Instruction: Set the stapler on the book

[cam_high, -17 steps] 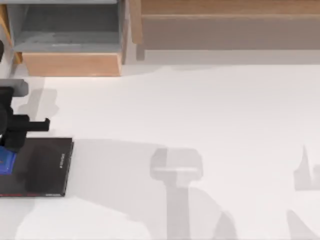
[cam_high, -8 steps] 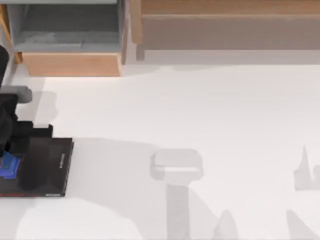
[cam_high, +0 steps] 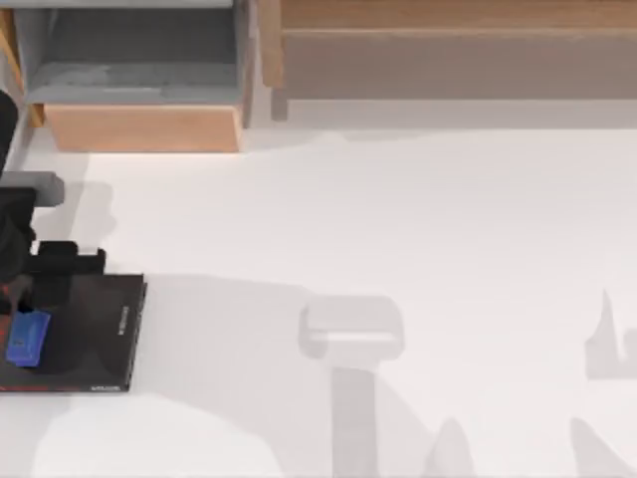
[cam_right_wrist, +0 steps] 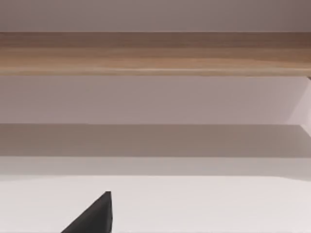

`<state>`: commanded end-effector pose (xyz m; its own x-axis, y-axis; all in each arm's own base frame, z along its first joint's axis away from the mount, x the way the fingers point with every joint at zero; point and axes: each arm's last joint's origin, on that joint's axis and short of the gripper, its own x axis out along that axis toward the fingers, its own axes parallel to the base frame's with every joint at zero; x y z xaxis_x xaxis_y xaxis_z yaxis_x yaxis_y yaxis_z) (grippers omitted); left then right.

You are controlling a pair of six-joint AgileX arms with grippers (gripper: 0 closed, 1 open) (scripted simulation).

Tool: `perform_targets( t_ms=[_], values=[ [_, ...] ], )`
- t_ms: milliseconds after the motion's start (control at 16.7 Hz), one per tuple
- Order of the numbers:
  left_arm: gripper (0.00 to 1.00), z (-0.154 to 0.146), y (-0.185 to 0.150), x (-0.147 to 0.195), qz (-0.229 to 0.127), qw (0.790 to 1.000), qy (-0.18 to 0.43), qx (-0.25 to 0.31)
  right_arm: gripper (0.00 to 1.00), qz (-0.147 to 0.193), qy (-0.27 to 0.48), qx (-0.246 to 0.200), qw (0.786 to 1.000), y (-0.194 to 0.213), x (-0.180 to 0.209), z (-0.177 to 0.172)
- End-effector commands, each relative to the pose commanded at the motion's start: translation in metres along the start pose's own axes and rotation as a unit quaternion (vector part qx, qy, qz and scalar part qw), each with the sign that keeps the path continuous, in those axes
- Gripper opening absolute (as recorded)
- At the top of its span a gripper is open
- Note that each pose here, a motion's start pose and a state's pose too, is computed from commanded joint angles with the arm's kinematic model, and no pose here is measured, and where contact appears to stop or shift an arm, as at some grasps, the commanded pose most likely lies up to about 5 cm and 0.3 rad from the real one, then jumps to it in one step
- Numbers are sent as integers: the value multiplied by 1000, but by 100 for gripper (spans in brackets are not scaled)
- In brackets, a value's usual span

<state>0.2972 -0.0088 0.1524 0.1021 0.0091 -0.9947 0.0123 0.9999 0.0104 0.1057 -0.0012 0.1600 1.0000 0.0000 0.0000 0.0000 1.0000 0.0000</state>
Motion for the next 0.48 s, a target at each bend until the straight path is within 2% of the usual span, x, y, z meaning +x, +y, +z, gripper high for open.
perform_targets(
  t_ms=[180, 480],
  values=[
    [98, 0, 0, 0, 0, 1000, 0, 0, 100, 0, 0, 0, 1000, 0, 0, 0],
    [100, 0, 0, 0, 0, 1000, 0, 0, 100, 0, 0, 0, 1000, 0, 0, 0]
  ],
)
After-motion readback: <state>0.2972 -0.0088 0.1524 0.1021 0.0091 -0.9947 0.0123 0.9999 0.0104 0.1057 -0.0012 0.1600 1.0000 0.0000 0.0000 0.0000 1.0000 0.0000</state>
